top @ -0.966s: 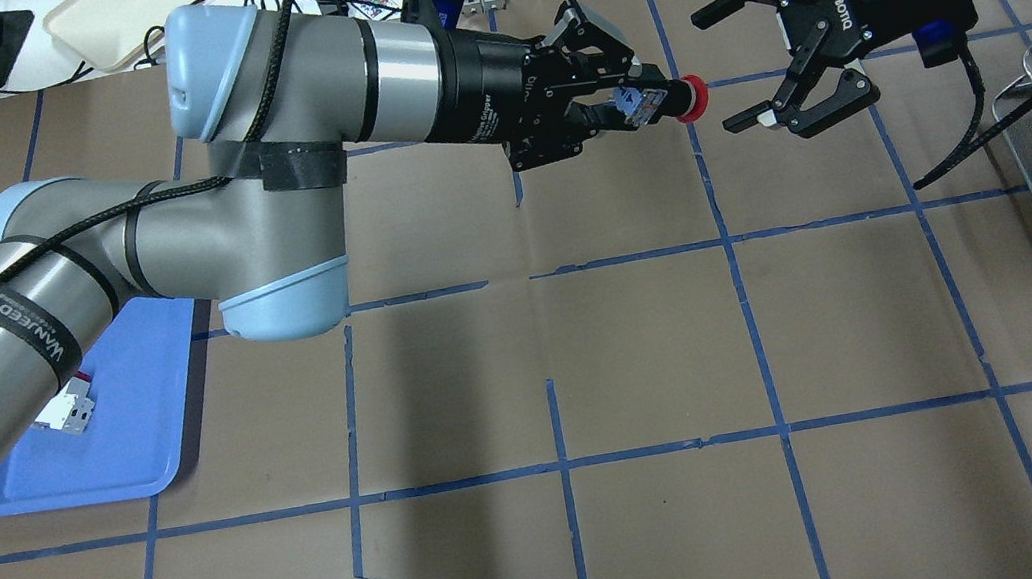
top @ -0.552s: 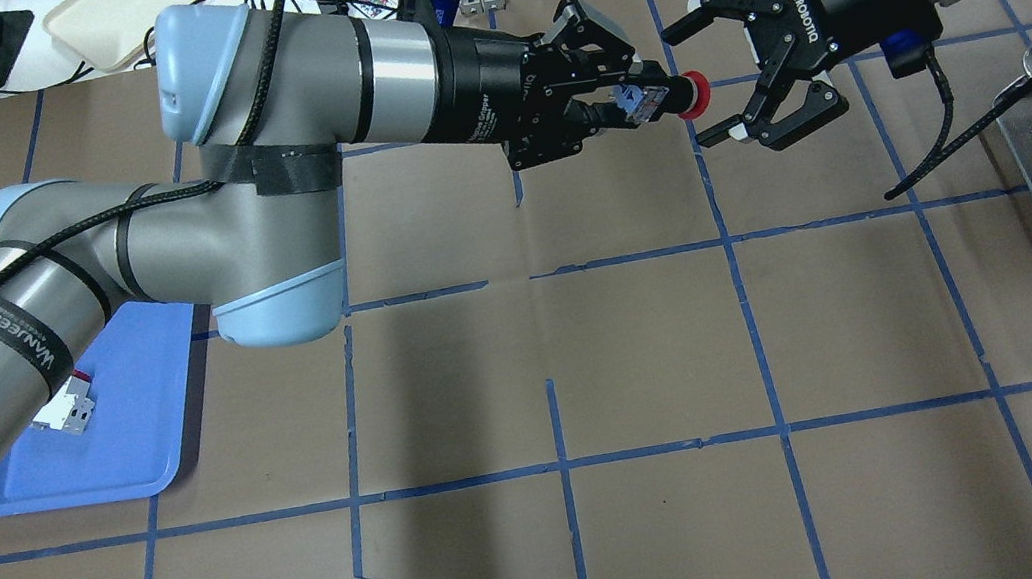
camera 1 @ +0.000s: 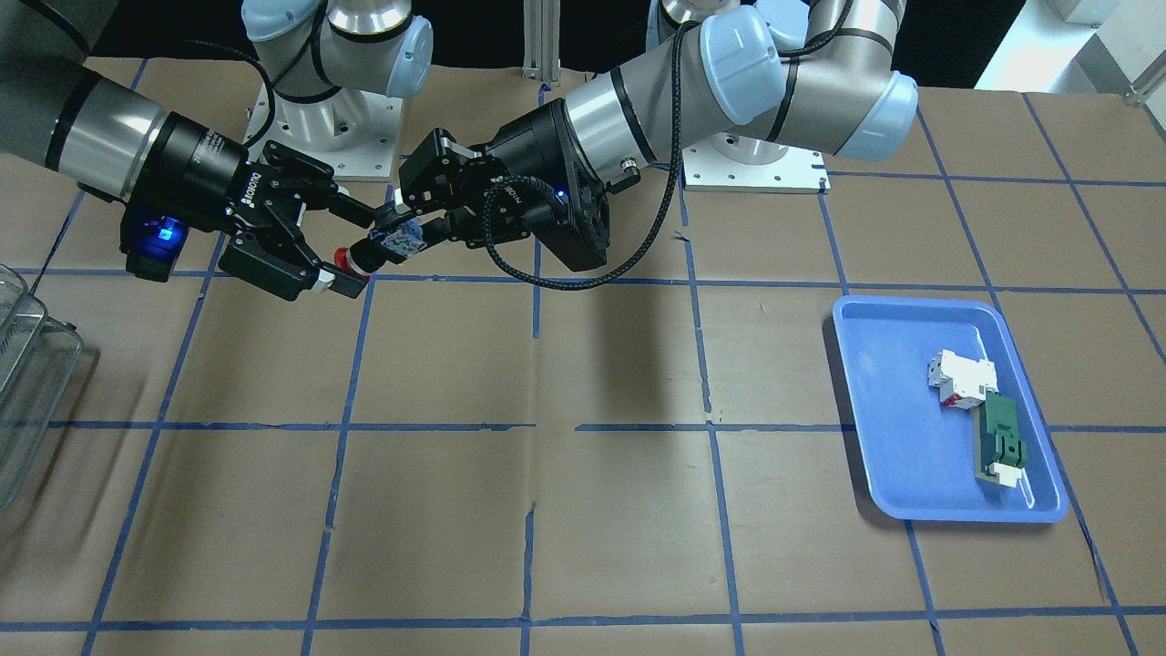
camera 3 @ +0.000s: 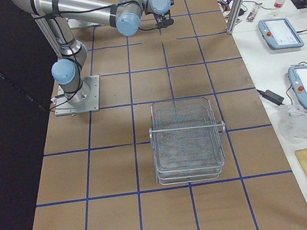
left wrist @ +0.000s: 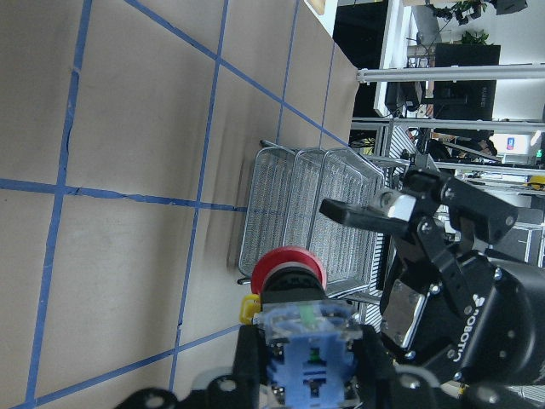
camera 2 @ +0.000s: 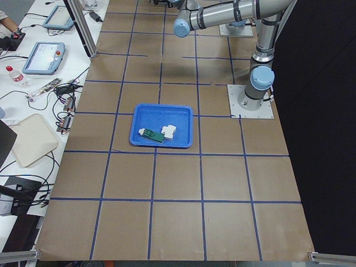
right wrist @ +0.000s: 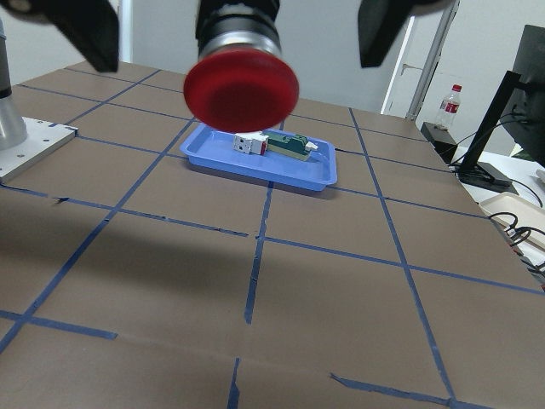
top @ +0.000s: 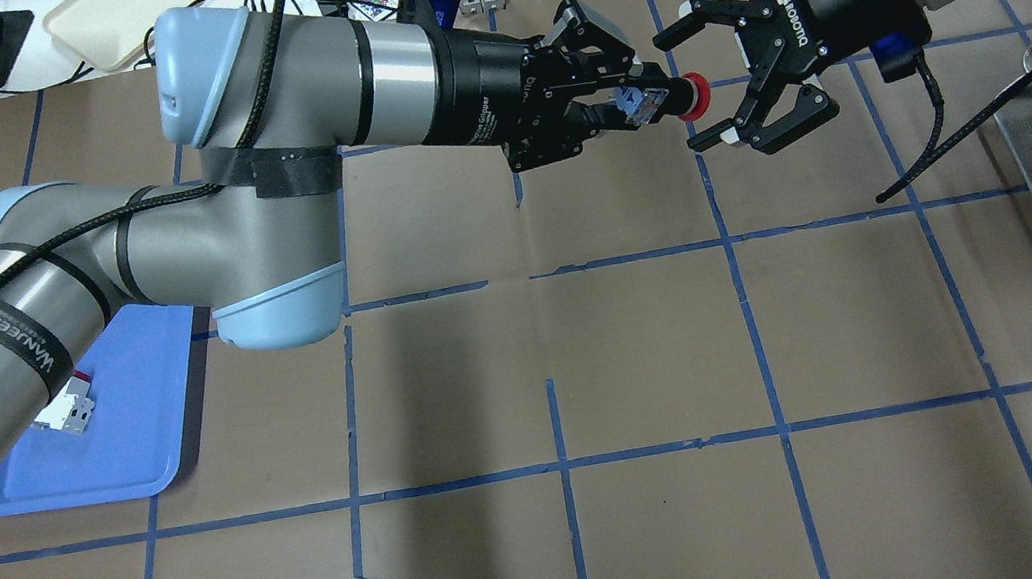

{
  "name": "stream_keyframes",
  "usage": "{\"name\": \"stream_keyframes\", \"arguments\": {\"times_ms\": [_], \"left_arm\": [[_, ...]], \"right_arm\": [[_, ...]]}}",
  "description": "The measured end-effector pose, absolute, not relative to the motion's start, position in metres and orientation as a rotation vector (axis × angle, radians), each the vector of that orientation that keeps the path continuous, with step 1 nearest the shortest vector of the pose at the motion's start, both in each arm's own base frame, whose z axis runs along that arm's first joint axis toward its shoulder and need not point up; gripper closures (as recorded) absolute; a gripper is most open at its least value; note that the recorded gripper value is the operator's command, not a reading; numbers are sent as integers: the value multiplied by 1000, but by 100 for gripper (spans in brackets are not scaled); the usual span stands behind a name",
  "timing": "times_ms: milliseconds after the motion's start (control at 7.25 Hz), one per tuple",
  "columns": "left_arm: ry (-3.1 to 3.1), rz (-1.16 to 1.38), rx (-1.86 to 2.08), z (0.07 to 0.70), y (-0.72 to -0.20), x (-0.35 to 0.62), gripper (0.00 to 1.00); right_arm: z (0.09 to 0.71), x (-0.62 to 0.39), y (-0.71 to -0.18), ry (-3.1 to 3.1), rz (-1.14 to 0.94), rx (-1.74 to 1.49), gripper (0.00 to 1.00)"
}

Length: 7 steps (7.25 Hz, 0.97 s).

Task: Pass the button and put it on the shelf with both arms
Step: 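Move the open right gripper onto the button's red cap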

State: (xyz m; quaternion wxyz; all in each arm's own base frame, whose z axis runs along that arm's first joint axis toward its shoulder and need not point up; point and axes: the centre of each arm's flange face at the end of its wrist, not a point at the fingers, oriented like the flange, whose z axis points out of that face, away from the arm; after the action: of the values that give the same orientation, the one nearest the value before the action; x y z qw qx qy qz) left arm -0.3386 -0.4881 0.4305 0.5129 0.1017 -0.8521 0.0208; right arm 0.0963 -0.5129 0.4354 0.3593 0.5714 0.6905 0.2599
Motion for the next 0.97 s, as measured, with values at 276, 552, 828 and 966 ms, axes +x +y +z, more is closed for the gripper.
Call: {"name": "stream_keyframes", "arguments": {"times_ms": [276, 552, 828, 966], "left_arm": [[-2049, 51, 244, 431, -487, -338, 97], [-2049, 51, 243, 431, -487, -338, 97], [-2048, 52, 243, 431, -487, -338, 97], [-2048, 53, 242, 432, -487, -338, 94]], "right_arm": [[429, 96, -516, 1775, 688, 1485, 4], [426, 97, -518, 1769, 701, 1492, 12], [426, 97, -518, 1769, 702, 1489, 53], [427, 98, -518, 1770, 701, 1488, 67]]}}
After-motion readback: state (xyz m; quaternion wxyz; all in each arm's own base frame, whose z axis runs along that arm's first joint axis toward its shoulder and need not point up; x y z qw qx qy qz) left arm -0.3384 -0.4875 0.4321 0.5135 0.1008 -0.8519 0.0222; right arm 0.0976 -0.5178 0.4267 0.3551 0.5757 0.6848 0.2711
